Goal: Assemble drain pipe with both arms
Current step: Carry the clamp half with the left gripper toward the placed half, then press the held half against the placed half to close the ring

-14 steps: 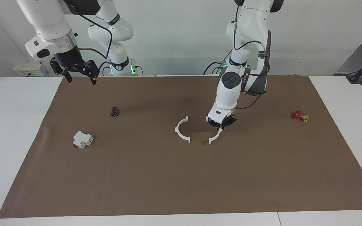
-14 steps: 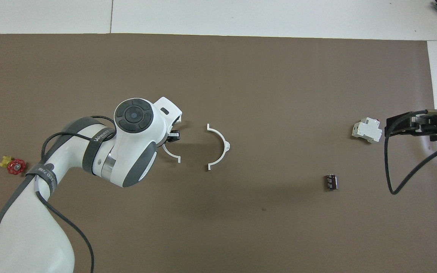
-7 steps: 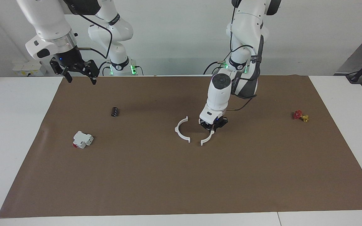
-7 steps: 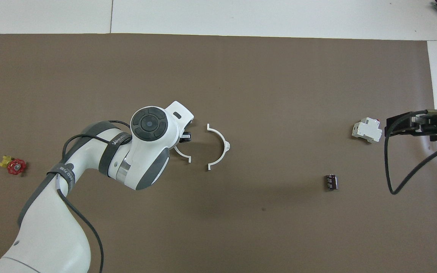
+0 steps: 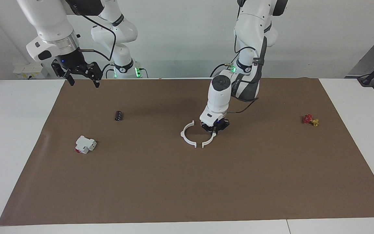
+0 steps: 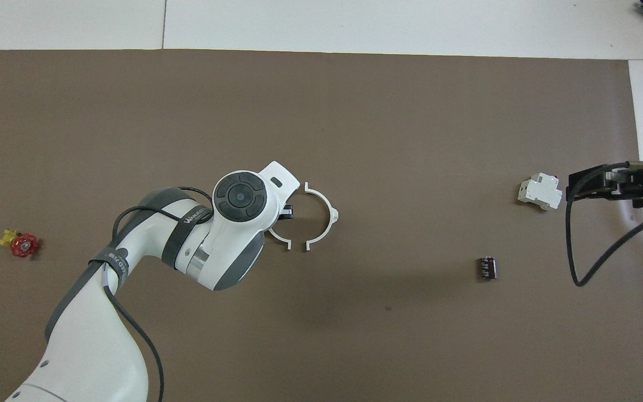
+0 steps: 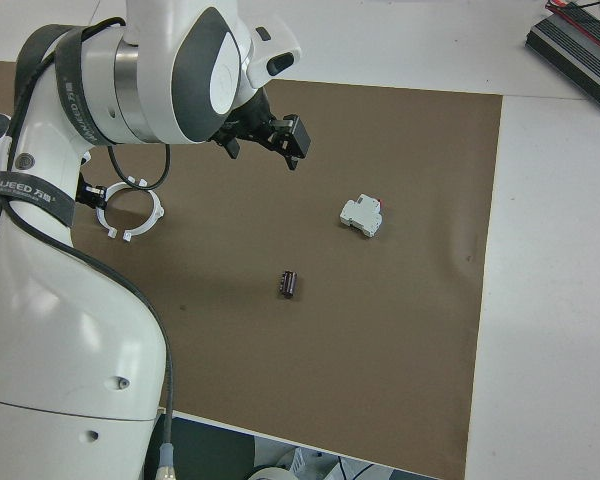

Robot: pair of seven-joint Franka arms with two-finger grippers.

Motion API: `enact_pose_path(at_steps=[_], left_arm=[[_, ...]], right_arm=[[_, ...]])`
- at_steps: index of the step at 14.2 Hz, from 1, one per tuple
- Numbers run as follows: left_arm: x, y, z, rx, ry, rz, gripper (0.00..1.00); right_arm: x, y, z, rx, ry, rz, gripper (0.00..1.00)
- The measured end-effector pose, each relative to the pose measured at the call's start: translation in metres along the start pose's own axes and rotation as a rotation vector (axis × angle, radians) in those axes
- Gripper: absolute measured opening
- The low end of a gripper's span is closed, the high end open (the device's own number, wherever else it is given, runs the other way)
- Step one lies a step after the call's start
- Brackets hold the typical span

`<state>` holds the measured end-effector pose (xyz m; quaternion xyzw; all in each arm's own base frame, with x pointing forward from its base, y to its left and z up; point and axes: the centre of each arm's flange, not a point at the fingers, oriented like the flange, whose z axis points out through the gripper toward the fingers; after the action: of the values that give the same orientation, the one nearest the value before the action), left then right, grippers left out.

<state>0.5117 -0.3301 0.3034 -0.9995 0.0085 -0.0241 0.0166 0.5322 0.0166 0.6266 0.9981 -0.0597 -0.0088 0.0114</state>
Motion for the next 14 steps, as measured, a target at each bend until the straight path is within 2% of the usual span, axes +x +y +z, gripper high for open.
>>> enact_pose_path(at_steps=[14], left_arm=[[-0.0038,0.0056,-0.0005,0.005,0.004,0.000,0.20]], right_arm=[[0.0000,0.0000,0.0000,0.000,0.000,0.000,1.00]])
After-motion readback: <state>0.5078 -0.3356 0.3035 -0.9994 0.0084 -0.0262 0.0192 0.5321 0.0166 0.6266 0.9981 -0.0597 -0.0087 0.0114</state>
